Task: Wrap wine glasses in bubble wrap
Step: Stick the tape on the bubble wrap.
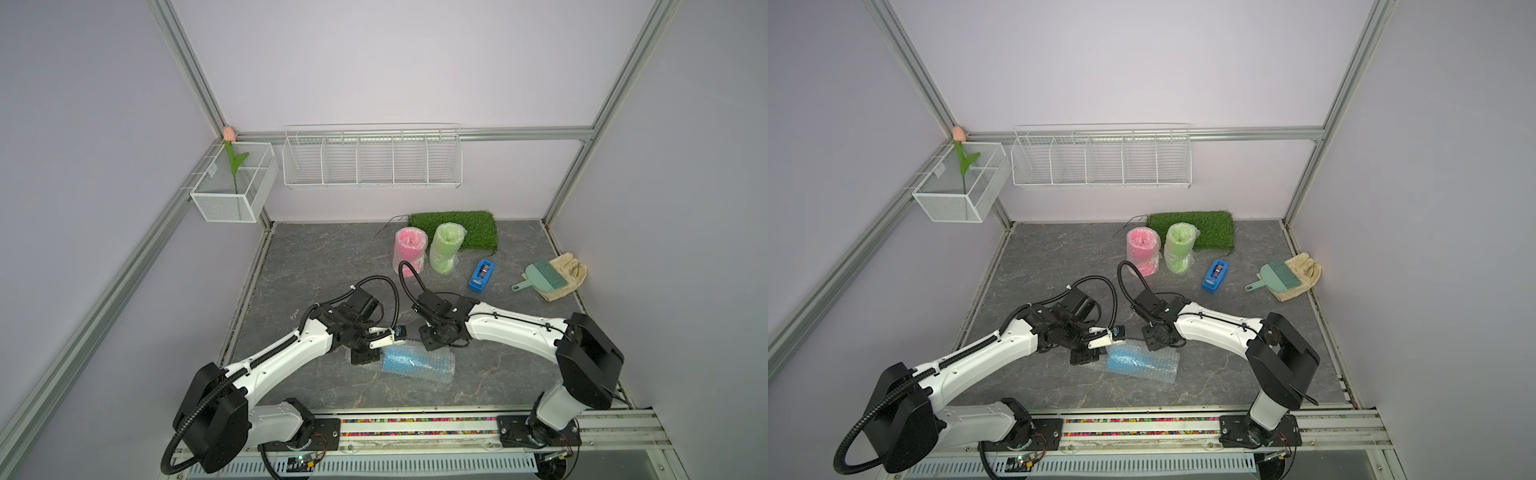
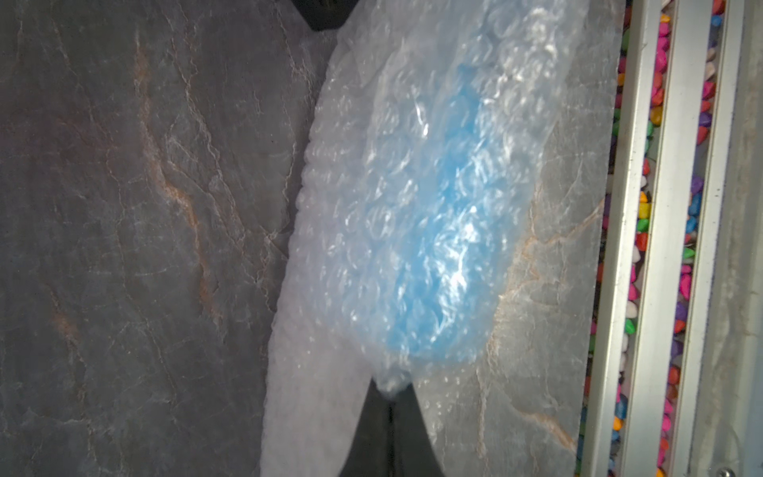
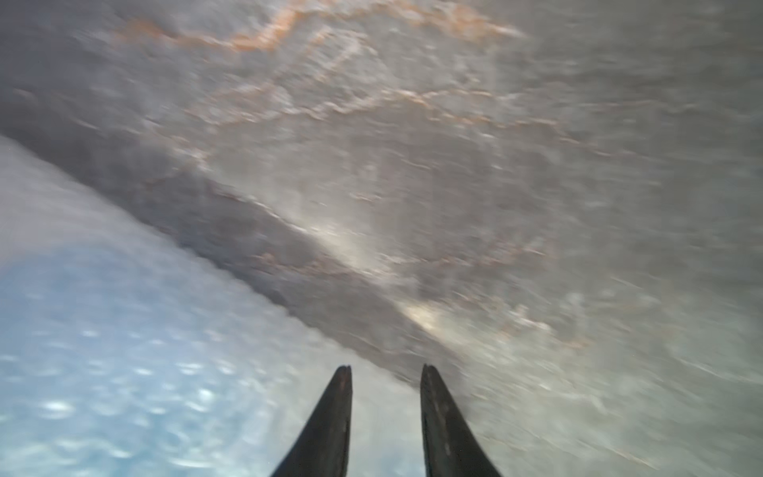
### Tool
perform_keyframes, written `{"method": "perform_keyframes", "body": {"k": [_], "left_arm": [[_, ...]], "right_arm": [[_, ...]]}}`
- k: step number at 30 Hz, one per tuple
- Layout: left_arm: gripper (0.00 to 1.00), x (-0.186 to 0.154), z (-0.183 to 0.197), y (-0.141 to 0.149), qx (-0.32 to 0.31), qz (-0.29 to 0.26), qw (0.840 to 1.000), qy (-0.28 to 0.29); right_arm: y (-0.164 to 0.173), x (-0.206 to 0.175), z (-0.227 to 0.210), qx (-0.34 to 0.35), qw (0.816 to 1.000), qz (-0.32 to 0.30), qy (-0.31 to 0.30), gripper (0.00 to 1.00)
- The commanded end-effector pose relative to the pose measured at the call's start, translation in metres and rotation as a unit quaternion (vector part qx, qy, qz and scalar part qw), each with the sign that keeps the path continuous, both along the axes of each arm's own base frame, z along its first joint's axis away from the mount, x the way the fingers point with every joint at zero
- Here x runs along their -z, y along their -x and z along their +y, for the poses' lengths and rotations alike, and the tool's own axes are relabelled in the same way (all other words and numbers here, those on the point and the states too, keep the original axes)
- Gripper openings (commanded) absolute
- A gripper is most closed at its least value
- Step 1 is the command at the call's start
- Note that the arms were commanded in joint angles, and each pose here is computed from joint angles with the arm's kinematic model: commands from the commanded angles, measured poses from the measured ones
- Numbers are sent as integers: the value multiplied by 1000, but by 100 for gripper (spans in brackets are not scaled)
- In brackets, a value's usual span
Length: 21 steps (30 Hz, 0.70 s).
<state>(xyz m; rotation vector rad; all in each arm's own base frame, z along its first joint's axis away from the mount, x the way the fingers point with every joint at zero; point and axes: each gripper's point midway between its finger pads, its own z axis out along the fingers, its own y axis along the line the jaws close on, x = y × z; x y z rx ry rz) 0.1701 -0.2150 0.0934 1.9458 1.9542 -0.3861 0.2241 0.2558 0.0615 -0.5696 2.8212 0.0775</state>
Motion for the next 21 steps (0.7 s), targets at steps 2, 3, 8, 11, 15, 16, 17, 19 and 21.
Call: {"method": "perform_keyframes", "body": {"k": [2, 3, 8, 11, 15, 16, 17, 19, 21], "left_arm": [[0, -1, 4, 6, 9, -3, 1000, 0], [0, -2, 3, 6, 10, -4, 1000, 1], [0, -3, 2, 6, 10, -5, 1000, 3], [0, -4, 2, 6, 11, -4, 1000, 4], [0, -5, 1, 6, 12, -5, 1000, 6], [0, -5, 1, 6, 12, -5, 1000, 6], [0, -5, 1, 6, 12, -6, 1000, 7], [0, -5, 1, 6, 12, -5, 1000, 7], [0, -5, 1, 5, 12, -5, 1000, 7]], "right_arm": [[-1, -21, -43, -12, 995, -25, 96, 37], [-2, -29, -46, -16, 995, -33, 97, 39], [2, -65, -36, -86, 994, -56, 47, 62], [18, -76, -17, -162, 985, -49, -15, 70], [48, -82, 7, -295, 951, -47, -78, 70], [53, -82, 10, -325, 940, -61, -77, 70], [56, -83, 12, -351, 930, -76, -76, 71], [64, -81, 15, -397, 910, -91, -75, 73], [76, -72, 18, -449, 886, -89, -69, 74]]}}
